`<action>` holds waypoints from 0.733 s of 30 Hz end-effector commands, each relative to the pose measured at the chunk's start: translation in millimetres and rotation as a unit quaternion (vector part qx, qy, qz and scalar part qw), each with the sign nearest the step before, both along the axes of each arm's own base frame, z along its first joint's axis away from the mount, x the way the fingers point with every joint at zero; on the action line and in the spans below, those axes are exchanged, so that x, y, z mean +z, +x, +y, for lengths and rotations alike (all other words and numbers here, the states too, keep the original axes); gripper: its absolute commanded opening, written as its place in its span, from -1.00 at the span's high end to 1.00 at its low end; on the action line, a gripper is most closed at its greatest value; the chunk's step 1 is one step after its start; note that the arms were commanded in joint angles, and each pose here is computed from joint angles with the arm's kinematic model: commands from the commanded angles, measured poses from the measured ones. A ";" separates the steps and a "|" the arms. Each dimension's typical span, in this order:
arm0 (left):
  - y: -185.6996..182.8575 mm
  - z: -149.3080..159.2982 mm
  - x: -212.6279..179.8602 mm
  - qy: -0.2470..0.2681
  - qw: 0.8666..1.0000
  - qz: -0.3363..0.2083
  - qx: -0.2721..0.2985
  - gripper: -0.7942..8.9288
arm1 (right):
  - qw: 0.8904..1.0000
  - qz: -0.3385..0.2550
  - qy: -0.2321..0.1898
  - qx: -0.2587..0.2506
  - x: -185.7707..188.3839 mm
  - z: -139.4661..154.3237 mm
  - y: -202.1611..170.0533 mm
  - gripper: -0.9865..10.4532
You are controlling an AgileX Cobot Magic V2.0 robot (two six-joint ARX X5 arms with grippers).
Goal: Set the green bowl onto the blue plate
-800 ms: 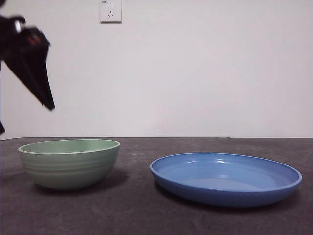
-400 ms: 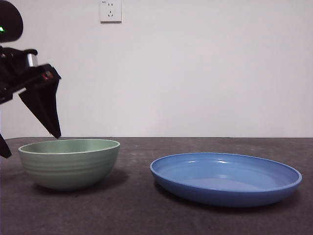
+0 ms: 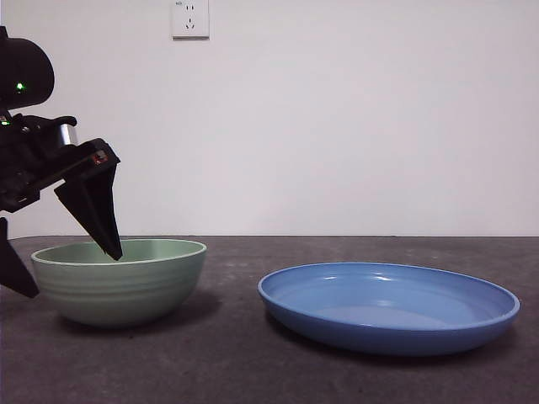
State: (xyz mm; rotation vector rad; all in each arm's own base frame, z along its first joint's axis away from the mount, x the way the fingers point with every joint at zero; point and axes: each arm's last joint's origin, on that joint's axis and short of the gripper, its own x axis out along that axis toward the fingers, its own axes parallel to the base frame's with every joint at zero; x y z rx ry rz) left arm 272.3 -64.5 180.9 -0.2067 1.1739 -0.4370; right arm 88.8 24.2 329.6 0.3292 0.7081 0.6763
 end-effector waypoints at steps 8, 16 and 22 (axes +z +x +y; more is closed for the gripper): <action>5.6 -1.8 -2.1 0.002 1.000 0.005 0.013 0.50 | 1.000 -0.012 -0.001 0.005 4.5 0.4 0.4 -0.32; 6.1 -0.9 -2.3 0.017 1.000 0.001 0.020 0.79 | 1.000 -0.012 -0.001 0.005 4.5 0.4 0.4 -0.32; 5.4 0.3 -1.3 0.046 0.998 0.007 0.032 0.80 | 1.000 -0.012 -0.001 0.005 4.5 0.4 0.4 -0.32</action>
